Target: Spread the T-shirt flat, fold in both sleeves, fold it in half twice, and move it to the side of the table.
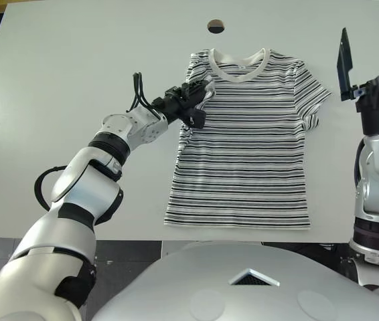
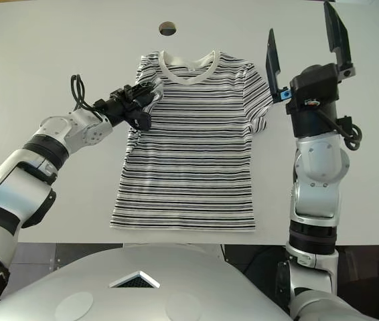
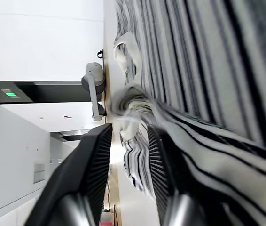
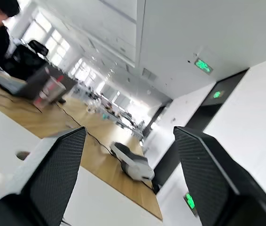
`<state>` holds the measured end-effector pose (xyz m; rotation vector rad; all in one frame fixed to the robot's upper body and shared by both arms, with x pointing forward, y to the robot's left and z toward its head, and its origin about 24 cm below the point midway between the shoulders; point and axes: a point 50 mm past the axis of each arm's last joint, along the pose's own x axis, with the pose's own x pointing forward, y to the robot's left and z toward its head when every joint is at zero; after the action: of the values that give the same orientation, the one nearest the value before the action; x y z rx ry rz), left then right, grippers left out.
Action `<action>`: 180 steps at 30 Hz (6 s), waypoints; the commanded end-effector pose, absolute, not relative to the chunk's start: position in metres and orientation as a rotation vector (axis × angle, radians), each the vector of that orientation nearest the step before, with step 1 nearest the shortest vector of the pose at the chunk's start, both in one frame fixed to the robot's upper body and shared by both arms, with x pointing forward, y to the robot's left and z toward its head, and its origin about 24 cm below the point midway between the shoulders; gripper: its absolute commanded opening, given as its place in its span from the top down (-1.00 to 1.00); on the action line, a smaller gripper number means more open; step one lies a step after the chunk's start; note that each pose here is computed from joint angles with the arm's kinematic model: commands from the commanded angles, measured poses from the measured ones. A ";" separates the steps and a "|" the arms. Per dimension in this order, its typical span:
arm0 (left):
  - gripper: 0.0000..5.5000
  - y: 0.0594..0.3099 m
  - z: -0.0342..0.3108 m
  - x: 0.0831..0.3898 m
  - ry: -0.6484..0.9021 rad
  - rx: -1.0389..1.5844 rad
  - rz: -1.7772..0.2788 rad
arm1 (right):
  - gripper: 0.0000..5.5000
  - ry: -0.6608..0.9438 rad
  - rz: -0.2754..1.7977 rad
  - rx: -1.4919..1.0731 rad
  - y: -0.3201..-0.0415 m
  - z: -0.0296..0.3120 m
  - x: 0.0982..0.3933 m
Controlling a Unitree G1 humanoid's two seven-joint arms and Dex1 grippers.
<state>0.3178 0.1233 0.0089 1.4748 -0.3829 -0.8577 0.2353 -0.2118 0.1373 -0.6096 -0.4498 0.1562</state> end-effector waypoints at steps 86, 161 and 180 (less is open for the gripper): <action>-0.08 0.140 0.068 0.290 -0.571 1.055 -0.458 | 0.96 -0.328 0.576 -1.650 -0.239 0.048 0.310; 0.51 0.209 0.033 0.108 0.072 1.051 -1.734 | 0.52 0.183 1.523 -1.251 -0.231 0.059 0.096; 0.96 0.189 0.077 0.130 -0.194 0.729 -1.426 | 0.96 0.007 1.317 -0.968 -0.233 0.096 0.108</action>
<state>0.1226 0.1886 0.0603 0.7826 -0.1465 -1.5139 0.1005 -0.2328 0.0784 -1.0465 0.0779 1.4001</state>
